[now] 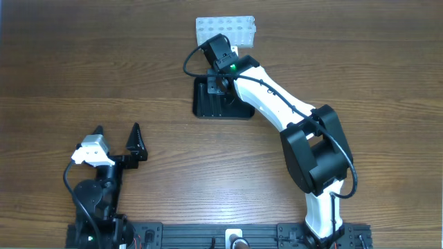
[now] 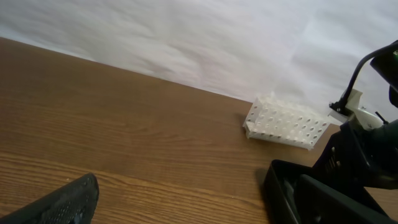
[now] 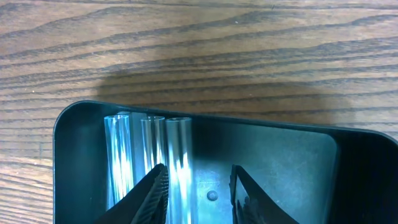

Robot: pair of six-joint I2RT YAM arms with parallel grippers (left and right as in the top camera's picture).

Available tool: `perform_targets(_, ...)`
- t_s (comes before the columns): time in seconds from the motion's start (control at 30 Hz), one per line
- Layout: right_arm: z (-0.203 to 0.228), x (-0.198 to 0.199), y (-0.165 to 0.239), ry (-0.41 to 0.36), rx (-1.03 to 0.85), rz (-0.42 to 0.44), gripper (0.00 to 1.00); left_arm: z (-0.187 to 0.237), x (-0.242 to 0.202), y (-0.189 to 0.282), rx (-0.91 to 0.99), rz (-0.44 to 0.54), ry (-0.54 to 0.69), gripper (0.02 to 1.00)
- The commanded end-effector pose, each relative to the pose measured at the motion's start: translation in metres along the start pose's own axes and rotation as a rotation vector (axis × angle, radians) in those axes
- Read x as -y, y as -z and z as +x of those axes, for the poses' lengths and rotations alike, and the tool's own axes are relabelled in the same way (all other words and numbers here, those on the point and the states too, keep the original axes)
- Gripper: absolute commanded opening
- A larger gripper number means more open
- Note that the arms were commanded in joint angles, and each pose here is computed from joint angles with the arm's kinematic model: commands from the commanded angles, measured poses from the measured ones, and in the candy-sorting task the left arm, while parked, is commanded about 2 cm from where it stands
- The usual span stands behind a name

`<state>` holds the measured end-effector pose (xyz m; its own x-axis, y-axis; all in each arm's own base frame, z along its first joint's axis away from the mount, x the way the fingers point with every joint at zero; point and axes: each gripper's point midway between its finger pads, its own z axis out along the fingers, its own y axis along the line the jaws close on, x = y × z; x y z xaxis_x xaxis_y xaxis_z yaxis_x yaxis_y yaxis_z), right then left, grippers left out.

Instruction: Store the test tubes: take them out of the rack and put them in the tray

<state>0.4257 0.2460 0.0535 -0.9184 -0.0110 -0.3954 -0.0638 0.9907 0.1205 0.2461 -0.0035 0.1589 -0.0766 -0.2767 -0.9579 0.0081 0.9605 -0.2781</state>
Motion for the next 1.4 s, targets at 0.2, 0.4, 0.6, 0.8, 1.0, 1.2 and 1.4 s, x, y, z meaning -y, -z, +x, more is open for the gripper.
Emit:
perform_targets(0.2,-0.040,-0.015,0.057,0.051,0.153,-0.063,0.404,0.002,-0.001,0.000,-0.004,-0.001,-0.010,1.000)
perform_targets(0.4,-0.092,0.004,0.140,0.132,0.427,0.019,0.744,0.002,-0.001,0.000,-0.004,-0.001,-0.010,1.000)
perform_targets(0.6,-0.132,0.045,0.153,0.078,0.567,0.150,0.875,0.002,-0.001,0.000,-0.004,-0.001,-0.010,1.000)
perform_targets(0.8,-0.153,0.064,0.113,0.040,0.582,0.147,0.904,0.002,-0.001,0.000,-0.004,-0.001,-0.010,1.000)
perform_targets(1.0,-0.165,0.073,0.065,0.044,0.576,0.106,0.901,0.002,-0.001,0.000,-0.004,-0.001,-0.010,0.998)
perform_targets(1.2,-0.170,0.084,0.038,0.030,0.571,0.081,0.888,0.002,-0.001,0.000,-0.004,-0.001,-0.010,1.000)
perform_targets(1.4,-0.171,0.092,0.018,0.048,0.566,0.085,0.858,0.002,-0.001,0.000,-0.004,-0.001,-0.010,1.000)
